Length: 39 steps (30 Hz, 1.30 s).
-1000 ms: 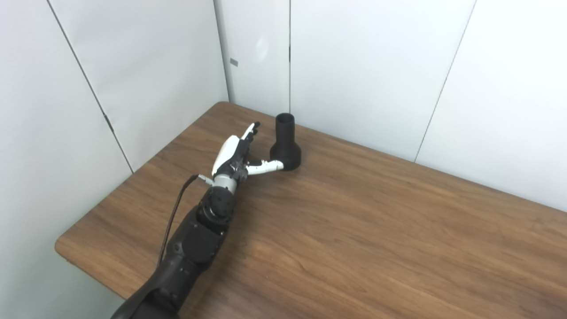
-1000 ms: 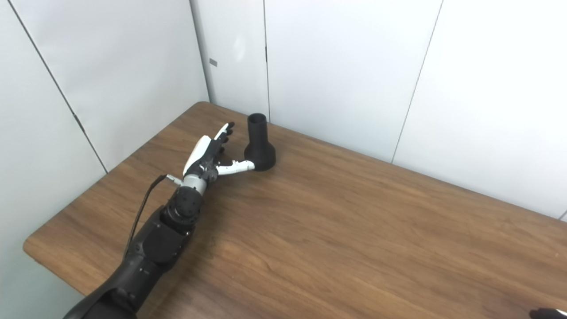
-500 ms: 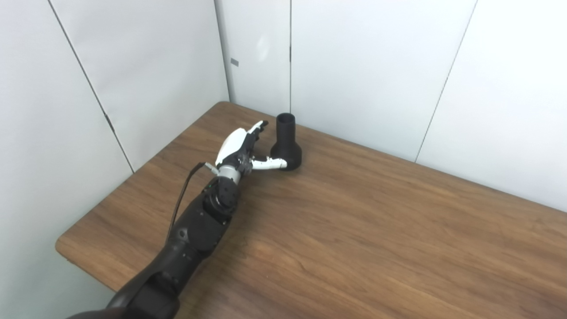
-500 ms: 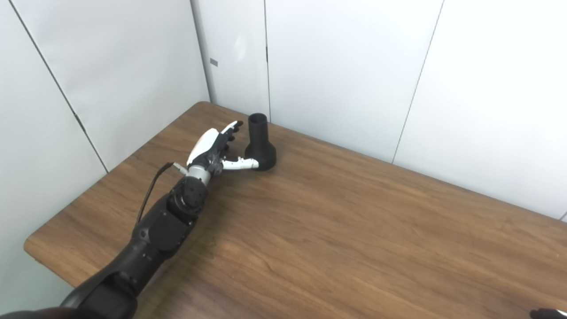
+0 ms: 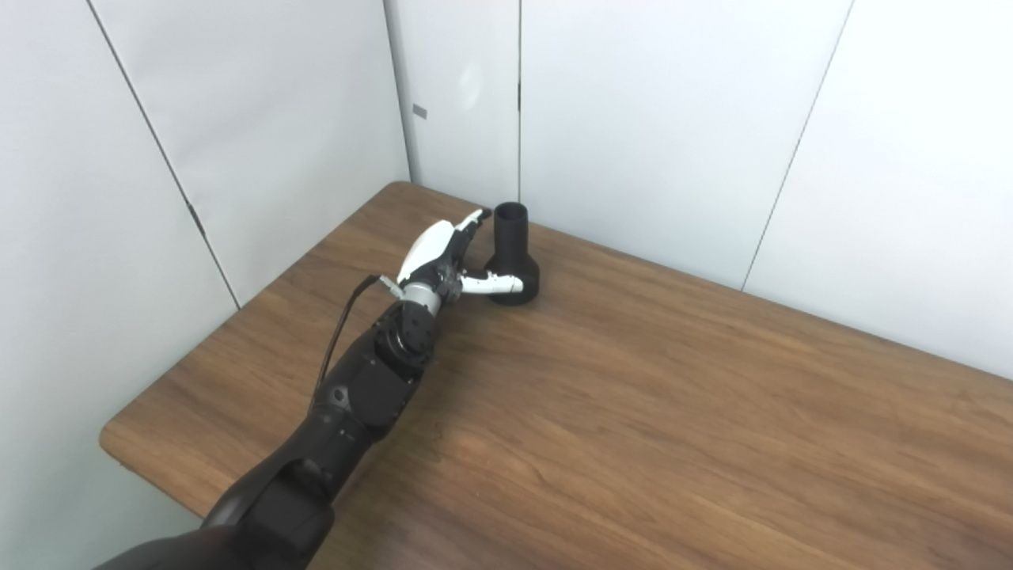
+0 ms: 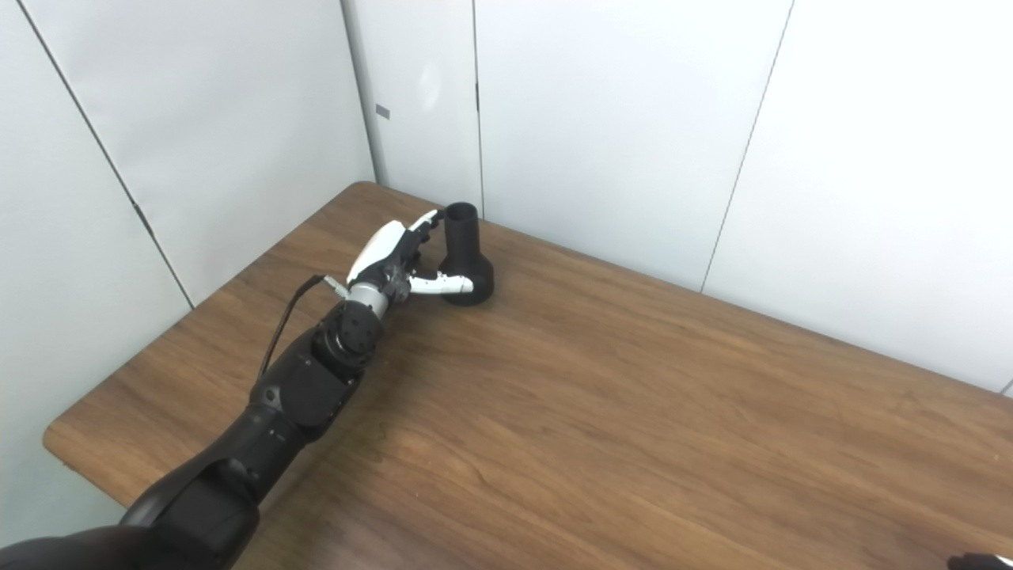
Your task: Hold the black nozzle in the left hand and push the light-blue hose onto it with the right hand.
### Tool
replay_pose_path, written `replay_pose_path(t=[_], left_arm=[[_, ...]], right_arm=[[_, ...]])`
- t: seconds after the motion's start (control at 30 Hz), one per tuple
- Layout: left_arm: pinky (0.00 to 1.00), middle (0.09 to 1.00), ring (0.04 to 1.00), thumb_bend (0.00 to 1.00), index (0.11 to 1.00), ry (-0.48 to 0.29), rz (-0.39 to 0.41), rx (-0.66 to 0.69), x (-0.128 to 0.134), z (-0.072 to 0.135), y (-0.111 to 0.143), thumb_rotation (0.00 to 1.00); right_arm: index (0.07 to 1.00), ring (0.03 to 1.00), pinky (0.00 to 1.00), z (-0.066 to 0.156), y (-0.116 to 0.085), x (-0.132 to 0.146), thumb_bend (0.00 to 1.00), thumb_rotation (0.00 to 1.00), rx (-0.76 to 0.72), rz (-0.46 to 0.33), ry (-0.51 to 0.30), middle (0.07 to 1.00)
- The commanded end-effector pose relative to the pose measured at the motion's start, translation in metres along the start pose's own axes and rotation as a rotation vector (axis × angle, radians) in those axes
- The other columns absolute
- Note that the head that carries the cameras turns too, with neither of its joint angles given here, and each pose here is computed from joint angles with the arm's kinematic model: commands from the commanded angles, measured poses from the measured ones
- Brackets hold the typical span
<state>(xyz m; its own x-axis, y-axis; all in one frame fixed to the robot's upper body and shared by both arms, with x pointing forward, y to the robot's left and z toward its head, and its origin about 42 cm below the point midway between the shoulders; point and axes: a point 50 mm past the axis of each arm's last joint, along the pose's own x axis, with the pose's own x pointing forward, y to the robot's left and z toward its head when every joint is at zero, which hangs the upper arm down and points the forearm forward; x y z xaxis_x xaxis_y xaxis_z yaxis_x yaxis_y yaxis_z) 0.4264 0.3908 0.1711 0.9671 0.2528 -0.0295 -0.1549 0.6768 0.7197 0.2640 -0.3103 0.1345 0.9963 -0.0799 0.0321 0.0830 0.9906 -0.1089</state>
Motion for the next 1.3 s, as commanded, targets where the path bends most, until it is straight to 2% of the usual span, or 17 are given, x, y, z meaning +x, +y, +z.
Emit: replay_pose_path(t=[0.0,0.33,0.47,0.63,0.73,0.9,1.13,1.27], left_arm=[[0.86,0.95,0.928,1.0,0.972,-0.013,-0.042,-0.002,0.005,0.005,0.001,0.37],[0.8,0.991,0.928,1.0,0.972,-0.016,-0.094,-0.006,0.003,-0.005,-0.011,0.31],[0.84,0.989,0.938,1.0,0.969,-0.02,-0.102,0.031,0.004,-0.007,-0.013,0.32],[0.87,0.996,0.953,1.0,0.963,-0.012,-0.105,0.045,0.004,-0.008,-0.015,0.25],[0.84,0.983,0.931,1.0,0.954,-0.006,-0.099,0.072,0.006,-0.014,-0.015,0.27],[0.75,0.956,0.878,1.0,0.943,0.014,-0.097,0.081,0.007,-0.028,-0.016,0.21],[0.74,0.958,0.876,1.0,0.941,0.044,-0.096,0.112,0.008,-0.039,-0.017,0.2],[0.74,0.944,0.866,1.0,0.933,0.052,-0.089,0.166,0.01,-0.043,-0.016,0.19]], right_arm=[[0.534,0.546,0.4,0.016,-0.005,0.003,0.76,0.61,-0.009,-0.004,-0.067,0.589],[0.538,0.552,0.41,0.015,-0.006,0.004,0.77,0.61,-0.017,-0.006,-0.06,0.592],[0.547,0.56,0.42,0.015,-0.007,0.004,0.75,0.61,-0.018,-0.005,-0.061,0.601],[0.547,0.558,0.42,0.015,-0.008,0.004,0.74,0.6,-0.015,-0.007,-0.063,0.6],[0.547,0.558,0.42,0.015,-0.009,0.003,0.74,0.6,-0.013,-0.009,-0.062,0.598],[0.539,0.551,0.41,0.016,-0.011,0.002,0.76,0.59,-0.002,-0.019,-0.052,0.589],[0.547,0.563,0.43,0.016,-0.013,0.002,0.73,0.58,-0.006,-0.012,-0.056,0.598],[0.544,0.56,0.42,0.016,-0.014,0.002,0.75,0.57,0.003,-0.014,-0.049,0.594]])
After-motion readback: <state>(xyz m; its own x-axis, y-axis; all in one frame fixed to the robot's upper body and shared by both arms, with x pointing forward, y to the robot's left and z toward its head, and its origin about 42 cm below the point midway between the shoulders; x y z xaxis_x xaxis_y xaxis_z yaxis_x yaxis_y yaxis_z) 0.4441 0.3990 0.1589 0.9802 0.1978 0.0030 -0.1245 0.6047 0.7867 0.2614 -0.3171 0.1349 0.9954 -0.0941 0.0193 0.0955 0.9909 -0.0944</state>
